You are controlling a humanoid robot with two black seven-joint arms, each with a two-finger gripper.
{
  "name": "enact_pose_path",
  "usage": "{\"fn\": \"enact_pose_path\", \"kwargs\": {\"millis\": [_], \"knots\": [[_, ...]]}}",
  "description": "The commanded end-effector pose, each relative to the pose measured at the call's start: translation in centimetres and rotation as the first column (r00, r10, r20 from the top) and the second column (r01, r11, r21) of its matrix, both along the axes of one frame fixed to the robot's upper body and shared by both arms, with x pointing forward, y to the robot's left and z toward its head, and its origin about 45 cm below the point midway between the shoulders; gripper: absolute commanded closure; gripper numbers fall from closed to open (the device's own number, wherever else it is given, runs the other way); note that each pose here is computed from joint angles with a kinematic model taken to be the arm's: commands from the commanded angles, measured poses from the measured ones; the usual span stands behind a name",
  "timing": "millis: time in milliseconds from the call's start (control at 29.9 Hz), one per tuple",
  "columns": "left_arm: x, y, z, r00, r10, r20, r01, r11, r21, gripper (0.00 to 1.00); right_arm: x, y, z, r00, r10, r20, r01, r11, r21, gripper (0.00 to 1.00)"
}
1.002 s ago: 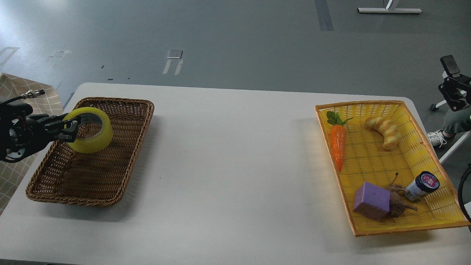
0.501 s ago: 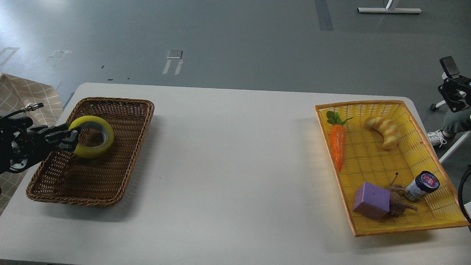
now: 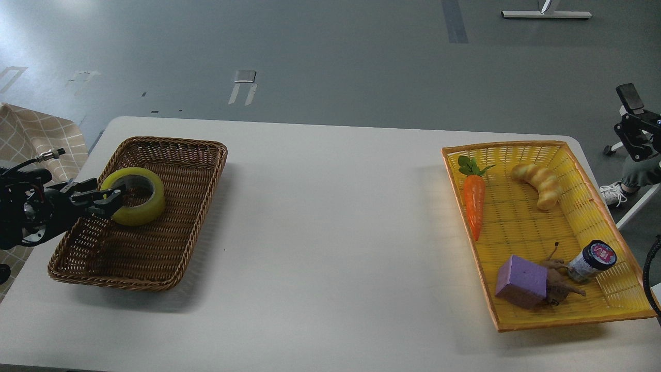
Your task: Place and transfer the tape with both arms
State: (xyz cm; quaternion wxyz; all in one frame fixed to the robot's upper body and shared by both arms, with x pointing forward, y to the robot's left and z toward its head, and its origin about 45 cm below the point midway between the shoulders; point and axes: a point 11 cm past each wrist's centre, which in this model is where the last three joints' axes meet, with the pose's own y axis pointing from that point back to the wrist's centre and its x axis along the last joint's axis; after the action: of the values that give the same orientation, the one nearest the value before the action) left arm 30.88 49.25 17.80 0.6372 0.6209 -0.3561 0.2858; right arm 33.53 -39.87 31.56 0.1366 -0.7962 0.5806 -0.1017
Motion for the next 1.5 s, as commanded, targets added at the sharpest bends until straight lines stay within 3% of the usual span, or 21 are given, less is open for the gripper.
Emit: {"fn": "enact_pose_path", "kwargs": {"millis": [0, 234, 401, 501, 635, 768, 869, 1002, 1270, 1437, 1470], "knots": [[0.1, 0.1, -0.2, 1.0, 0.004, 0.015, -0.004, 0.999, -0.04, 0.02, 0.0, 0.1, 0.0, 1.0, 0.002, 0.001, -0.002, 1.0, 0.002, 0.0], [0.1, 1.6, 0.5, 0.998, -0.007, 0.056, 0.011, 0.997, -0.074, 0.02, 0.0, 0.2, -0.1, 1.0, 0.004, -0.002, -0.004, 1.0, 0.003, 0.0], [1.0, 2.3, 2.2, 0.989, 0.022, 0.146, -0.003, 0.991, -0.134, 0.02, -0.1, 0.1, -0.1, 1.0, 0.003, -0.003, -0.003, 1.0, 0.003, 0.0], [3.4, 1.8, 5.3, 0.96, 0.113, 0.257, -0.04, 0.961, -0.274, 0.02, 0.0, 0.1, -0.1, 1.0, 0.004, -0.002, -0.004, 1.0, 0.001, 0.0], [6.9, -0.1, 10.5, 0.897, 0.22, 0.383, -0.004, 0.871, -0.492, 0.02, 0.1, 0.2, 0.1, 1.0, 0.005, 0.002, -0.005, 1.0, 0.001, 0.0], [9.4, -5.8, 16.4, 0.843, 0.302, 0.445, 0.176, 0.627, -0.759, 0.02, 0.2, 0.1, 0.4, 1.0, 0.004, 0.009, -0.004, 1.0, -0.007, 0.0], [9.5, -8.6, 18.4, 0.842, 0.306, 0.445, 0.25, 0.51, -0.823, 0.02, 0.3, 0.0, 0.5, 1.0, 0.004, 0.009, -0.003, 1.0, -0.008, 0.0], [9.3, -15.8, 19.9, 0.867, 0.258, 0.426, 0.362, 0.262, -0.895, 0.02, 0.4, 0.3, 0.7, 1.0, 0.008, 0.018, -0.008, 1.0, 0.0, 0.0], [9.2, -23.3, 19.5, 0.908, 0.217, 0.357, 0.385, -0.099, -0.918, 0.02, 1.0, 1.2, 1.8, 0.997, 0.023, 0.068, -0.025, 0.999, 0.035, 0.0], [8.5, -28.1, 18.3, 0.954, 0.125, 0.272, 0.299, -0.376, -0.877, 0.02, 1.6, 2.9, 3.9, 0.987, 0.049, 0.152, -0.062, 0.994, 0.085, 0.0], [8.5, -28.1, 18.3, 0.954, 0.124, 0.272, 0.299, -0.376, -0.877, 0.02, 1.6, 2.9, 3.9, 0.987, 0.049, 0.152, -0.062, 0.994, 0.085, 0.0]]}}
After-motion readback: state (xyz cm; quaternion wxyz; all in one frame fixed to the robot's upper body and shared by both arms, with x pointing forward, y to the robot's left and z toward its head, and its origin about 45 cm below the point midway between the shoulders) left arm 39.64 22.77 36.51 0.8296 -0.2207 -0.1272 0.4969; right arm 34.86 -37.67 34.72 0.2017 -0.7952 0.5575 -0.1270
